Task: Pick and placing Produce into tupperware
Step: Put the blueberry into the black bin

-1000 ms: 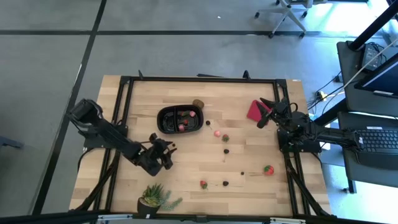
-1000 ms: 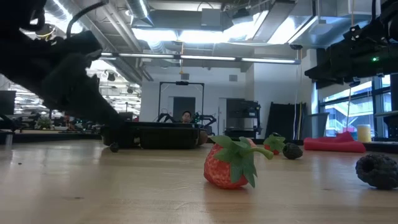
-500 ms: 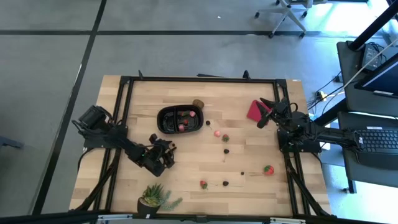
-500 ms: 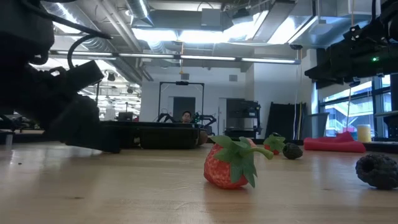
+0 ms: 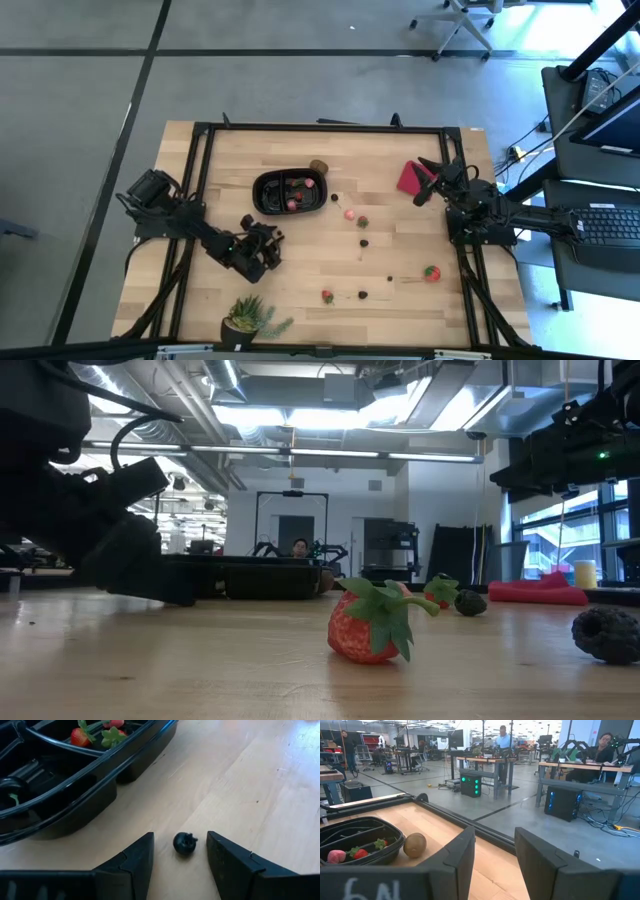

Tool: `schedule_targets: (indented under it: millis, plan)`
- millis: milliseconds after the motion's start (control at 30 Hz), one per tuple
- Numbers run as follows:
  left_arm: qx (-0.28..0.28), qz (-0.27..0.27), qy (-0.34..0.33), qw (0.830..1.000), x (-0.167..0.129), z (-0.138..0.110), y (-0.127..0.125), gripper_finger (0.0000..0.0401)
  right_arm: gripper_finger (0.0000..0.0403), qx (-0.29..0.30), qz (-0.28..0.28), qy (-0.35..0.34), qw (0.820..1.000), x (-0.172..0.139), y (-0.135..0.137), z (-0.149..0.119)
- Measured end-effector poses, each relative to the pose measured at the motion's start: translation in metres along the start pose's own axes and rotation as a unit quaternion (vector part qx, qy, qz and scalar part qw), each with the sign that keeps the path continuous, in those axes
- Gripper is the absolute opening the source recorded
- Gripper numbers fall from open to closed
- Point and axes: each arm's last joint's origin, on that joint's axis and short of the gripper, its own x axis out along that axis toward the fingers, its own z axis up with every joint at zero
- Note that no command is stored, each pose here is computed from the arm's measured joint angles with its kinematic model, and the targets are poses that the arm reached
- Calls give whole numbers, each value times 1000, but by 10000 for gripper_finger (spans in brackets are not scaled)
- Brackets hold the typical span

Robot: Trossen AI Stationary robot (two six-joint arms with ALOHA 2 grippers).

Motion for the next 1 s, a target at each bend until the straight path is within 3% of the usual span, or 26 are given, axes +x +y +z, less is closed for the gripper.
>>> schedule_targets:
  millis: [300, 633, 1000]
  plan:
    - [-2, 1, 22, 1000, 8, 4, 3, 166, 142, 0, 0, 0, 1000, 0, 0, 0]
    - [12, -8, 47, 999, 6, 1, 4, 92, 142, 0, 0, 0, 1000, 0, 0, 0]
    - [22, -4, 51, 998, 3, -2, 4, 44, 142, 0, 0, 0, 1000, 0, 0, 0]
